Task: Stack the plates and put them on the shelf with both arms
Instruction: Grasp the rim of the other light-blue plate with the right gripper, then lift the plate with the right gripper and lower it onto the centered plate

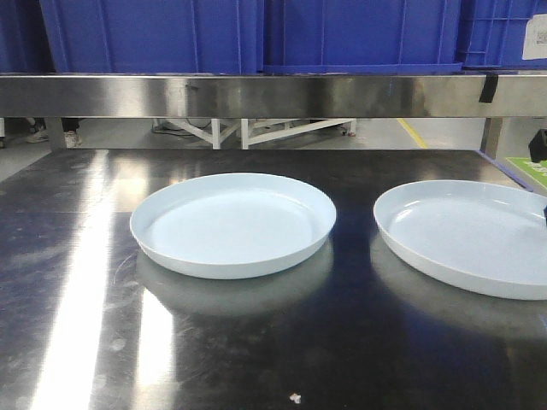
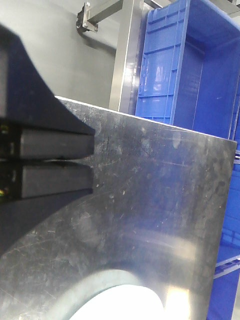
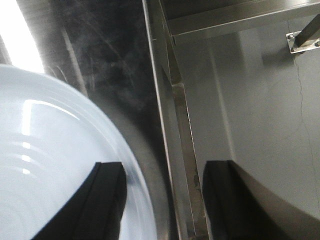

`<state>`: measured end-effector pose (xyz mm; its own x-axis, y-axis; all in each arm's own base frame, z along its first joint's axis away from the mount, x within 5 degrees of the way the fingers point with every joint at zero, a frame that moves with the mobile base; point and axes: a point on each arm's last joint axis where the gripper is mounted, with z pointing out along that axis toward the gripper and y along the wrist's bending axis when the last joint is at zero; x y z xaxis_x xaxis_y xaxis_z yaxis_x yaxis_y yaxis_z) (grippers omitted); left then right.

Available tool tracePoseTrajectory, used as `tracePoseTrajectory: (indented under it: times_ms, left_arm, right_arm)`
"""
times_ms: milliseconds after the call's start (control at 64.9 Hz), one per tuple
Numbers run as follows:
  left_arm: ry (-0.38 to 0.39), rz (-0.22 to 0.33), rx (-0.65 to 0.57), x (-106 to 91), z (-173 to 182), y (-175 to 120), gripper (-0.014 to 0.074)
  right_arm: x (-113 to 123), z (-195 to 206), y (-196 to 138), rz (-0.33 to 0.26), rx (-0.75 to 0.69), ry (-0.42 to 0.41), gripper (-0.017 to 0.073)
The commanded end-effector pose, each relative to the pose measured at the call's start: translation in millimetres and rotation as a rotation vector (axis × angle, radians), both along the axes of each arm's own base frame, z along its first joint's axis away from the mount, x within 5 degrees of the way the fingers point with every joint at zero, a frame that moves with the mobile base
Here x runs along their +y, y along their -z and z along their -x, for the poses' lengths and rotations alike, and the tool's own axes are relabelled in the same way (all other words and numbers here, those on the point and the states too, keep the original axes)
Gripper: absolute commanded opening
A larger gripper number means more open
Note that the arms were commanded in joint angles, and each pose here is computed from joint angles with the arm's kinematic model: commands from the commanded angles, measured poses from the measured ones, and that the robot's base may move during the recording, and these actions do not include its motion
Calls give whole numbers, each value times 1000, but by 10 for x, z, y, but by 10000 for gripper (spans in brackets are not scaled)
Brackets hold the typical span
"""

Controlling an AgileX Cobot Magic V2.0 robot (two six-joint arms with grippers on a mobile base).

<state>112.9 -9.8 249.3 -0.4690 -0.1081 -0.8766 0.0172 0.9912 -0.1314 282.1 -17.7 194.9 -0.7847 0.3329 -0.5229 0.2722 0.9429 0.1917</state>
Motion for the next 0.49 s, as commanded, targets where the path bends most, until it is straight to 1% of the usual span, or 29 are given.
tracePoseTrajectory:
  times_ms: [0, 77, 139, 200, 262, 308, 323, 385, 400, 447, 477]
  left_arm:
    - [-7, 18, -110, 0, -40, -164, 90]
    - [-7, 18, -110, 0, -40, -164, 90]
    - [-7, 18, -110, 0, -40, -164, 90]
    - [-7, 18, -110, 0, -40, -164, 90]
    - [-7, 18, -110, 0, -40, -164, 90]
    - [-7, 18, -110, 0, -40, -164, 90]
    - [-7, 18, -110, 0, -40, -164, 90]
    - [-7, 18, -110, 0, -40, -164, 90]
    - [-7, 18, -110, 0, -40, -164, 90]
    - [-7, 18, -110, 0, -40, -164, 90]
    - [-7, 18, -110, 0, -40, -164, 90]
  right_arm:
    - [-10, -63, -191, 22, -96, -7, 464]
    - [-10, -61, -189, 22, -94, -7, 464]
    - [-9, -58, -187, 21, -89, -8, 446]
    - [-8, -57, -185, 20, -87, -8, 382]
    - [-8, -57, -185, 20, -87, -8, 276]
    - [-8, -57, -185, 20, -87, -8, 189]
    - [-8, -57, -185, 20, -87, -8, 142]
    - [-10, -55, -190, 27, -88, -14, 12]
    - [-11, -56, -197, 30, -90, -15, -1]
    - [-19, -54, -214, 45, -97, -25, 37]
    - [-22, -56, -244, 57, -107, -33, 34]
